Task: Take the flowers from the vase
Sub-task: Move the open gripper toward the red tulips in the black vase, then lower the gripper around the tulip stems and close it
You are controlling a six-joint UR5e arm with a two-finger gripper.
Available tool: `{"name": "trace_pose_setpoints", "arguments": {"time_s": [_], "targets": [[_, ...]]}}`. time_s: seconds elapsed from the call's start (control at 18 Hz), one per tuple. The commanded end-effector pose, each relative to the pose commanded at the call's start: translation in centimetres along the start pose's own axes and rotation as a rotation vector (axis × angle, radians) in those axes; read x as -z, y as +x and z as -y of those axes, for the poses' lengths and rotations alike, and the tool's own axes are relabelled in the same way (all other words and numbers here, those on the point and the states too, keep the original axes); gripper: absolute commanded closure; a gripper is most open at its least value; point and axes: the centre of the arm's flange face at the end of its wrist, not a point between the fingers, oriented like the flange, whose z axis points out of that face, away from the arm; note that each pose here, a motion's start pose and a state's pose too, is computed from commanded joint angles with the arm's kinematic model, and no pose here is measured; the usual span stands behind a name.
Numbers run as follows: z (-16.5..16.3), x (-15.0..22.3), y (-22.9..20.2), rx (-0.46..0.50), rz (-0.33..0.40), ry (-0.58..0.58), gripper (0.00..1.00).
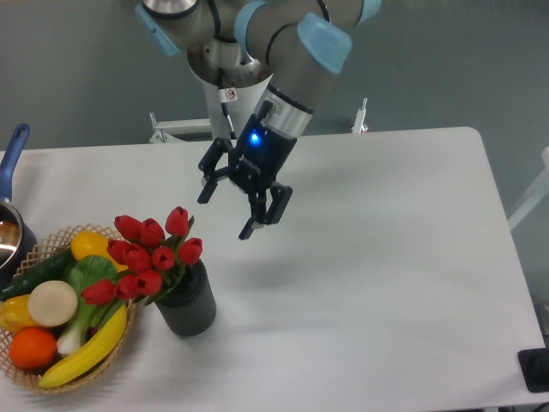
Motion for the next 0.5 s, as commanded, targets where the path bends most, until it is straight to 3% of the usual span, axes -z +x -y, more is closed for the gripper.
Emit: {"name": "trace_pose_setpoints", "arguments": {"time_s": [0.5], "targets": [[1.1, -3.1, 0.1, -0.024, -0.052, 0.000, 0.00]]}}
